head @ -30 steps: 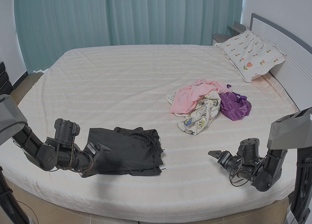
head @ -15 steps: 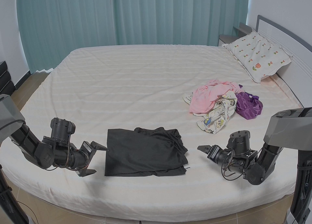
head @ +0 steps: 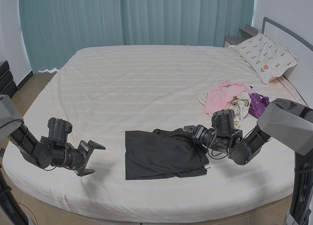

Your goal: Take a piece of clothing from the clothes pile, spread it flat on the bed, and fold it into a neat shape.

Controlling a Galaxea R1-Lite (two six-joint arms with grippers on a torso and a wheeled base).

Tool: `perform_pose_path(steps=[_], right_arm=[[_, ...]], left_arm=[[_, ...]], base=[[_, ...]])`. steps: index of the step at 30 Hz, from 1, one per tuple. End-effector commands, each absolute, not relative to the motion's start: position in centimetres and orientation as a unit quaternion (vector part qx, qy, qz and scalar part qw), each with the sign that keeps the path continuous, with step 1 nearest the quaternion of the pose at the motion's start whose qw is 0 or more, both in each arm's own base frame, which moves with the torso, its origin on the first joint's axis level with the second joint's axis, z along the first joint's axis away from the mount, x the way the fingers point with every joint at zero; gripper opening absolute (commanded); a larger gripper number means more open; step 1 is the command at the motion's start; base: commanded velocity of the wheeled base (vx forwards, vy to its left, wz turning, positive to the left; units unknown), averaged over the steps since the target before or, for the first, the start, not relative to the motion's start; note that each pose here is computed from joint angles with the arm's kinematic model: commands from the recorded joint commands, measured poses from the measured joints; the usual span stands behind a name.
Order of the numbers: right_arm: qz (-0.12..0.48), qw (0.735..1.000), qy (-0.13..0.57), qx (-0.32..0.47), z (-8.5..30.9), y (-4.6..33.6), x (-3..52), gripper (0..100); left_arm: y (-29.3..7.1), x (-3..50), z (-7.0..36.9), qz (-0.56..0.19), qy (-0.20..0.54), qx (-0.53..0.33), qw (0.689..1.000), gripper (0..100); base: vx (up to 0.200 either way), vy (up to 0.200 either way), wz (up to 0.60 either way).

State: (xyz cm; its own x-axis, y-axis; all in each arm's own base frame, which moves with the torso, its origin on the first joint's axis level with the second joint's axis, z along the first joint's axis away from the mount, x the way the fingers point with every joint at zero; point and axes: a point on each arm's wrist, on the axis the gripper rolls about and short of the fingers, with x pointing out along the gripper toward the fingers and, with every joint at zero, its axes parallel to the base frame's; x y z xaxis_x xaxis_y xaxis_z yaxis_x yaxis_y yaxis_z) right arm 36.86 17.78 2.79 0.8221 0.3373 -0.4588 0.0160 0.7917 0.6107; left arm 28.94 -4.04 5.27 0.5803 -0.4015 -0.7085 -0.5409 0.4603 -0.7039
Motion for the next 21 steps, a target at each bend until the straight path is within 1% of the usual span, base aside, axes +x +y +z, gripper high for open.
perform_pose_path(steps=[1,8,14,18,21], right_arm=[[0.094,0.904,0.278,0.311,2.8,18.3,37.4,100],[0.108,0.902,0.282,0.308,2.8,19.4,37.0,100],[0.108,0.901,0.285,0.308,2.5,19.5,36.9,100],[0.111,0.895,0.284,0.324,2.8,19.8,37.1,100],[0.109,0.893,0.287,0.329,2.3,20.1,37.5,100]], left_arm=[[-4.0,28.9,5.1,0.051,0.457,-0.519,0.72,100],[-4.1,29.0,5.0,0.052,0.458,-0.521,0.718,100],[-4.1,29.1,5.0,0.055,0.456,-0.527,0.715,100],[-4.1,29.1,5.0,0.055,0.458,-0.526,0.714,100],[-4.1,29.1,4.9,0.054,0.457,-0.527,0.715,100]], base=[[0.0,0.0,0.0],[0.0,0.0,0.0],[0.0,0.0,0.0],[0.0,0.0,0.0],[0.0,0.0,0.0]])
